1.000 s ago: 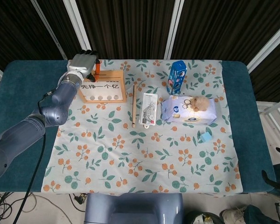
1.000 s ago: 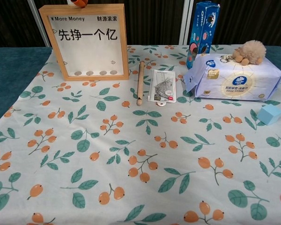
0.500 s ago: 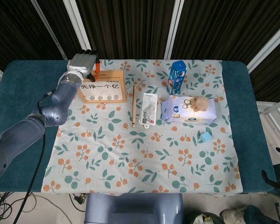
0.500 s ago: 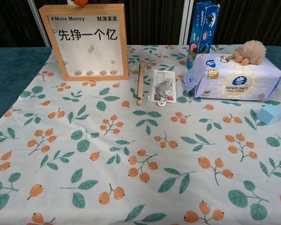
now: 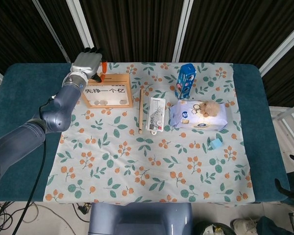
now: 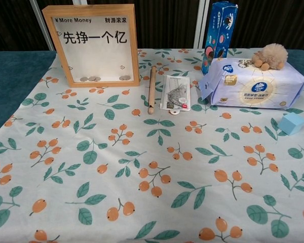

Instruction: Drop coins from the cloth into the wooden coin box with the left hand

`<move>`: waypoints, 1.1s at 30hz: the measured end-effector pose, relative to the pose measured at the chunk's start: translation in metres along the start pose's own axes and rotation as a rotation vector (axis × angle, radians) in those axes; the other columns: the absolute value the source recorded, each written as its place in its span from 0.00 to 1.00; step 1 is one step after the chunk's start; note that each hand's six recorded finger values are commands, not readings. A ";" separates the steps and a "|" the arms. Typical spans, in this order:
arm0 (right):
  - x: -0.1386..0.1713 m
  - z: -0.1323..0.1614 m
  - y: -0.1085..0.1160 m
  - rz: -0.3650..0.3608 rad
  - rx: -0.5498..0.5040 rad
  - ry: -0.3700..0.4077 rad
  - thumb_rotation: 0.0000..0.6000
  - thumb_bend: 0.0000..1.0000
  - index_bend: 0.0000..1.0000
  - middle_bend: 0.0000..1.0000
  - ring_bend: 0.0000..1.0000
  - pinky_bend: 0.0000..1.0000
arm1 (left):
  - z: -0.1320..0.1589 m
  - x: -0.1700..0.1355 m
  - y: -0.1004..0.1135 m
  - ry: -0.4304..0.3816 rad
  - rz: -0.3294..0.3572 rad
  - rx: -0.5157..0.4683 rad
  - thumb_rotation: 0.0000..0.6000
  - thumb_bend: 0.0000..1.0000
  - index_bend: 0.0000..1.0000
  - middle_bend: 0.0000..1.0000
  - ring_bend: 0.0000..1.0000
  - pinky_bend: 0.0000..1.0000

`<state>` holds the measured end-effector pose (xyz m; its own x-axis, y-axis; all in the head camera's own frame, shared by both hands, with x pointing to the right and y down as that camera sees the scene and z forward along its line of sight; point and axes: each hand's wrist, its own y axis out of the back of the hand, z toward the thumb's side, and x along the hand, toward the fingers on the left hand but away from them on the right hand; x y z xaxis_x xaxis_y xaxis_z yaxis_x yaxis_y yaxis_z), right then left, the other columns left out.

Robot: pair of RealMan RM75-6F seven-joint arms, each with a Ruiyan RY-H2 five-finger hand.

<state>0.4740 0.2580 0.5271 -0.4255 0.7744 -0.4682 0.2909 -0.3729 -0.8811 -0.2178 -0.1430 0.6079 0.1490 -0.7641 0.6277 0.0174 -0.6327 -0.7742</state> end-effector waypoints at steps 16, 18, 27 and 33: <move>0.001 0.012 0.000 -0.009 0.014 0.078 1.00 0.37 0.17 0.05 0.00 0.00 | -0.047 -0.129 -0.028 -0.093 0.162 -0.088 1.00 0.35 0.28 0.04 0.00 0.00; 0.001 0.016 0.000 -0.011 0.022 0.107 1.00 0.37 0.17 0.05 0.00 0.00 | -0.065 -0.154 -0.039 -0.088 0.199 -0.102 1.00 0.35 0.27 0.04 0.00 0.00; 0.005 0.037 0.003 -0.049 0.104 0.311 1.00 0.37 0.17 0.05 0.00 0.00 | -0.129 -0.267 -0.113 -0.045 0.299 -0.157 1.00 0.35 0.22 0.01 0.00 0.00; 0.008 0.043 0.001 -0.063 0.146 0.397 1.00 0.37 0.17 0.05 0.00 0.00 | -0.145 -0.314 -0.174 -0.008 0.261 -0.211 1.00 0.34 0.21 0.00 0.00 0.00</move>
<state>0.4339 0.2419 0.5200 -0.0676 0.9240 -0.3764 0.1387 -0.3649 -0.9207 -0.4111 0.1885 0.5573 0.1291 -0.9034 0.4089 -0.2275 -0.4283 -0.8745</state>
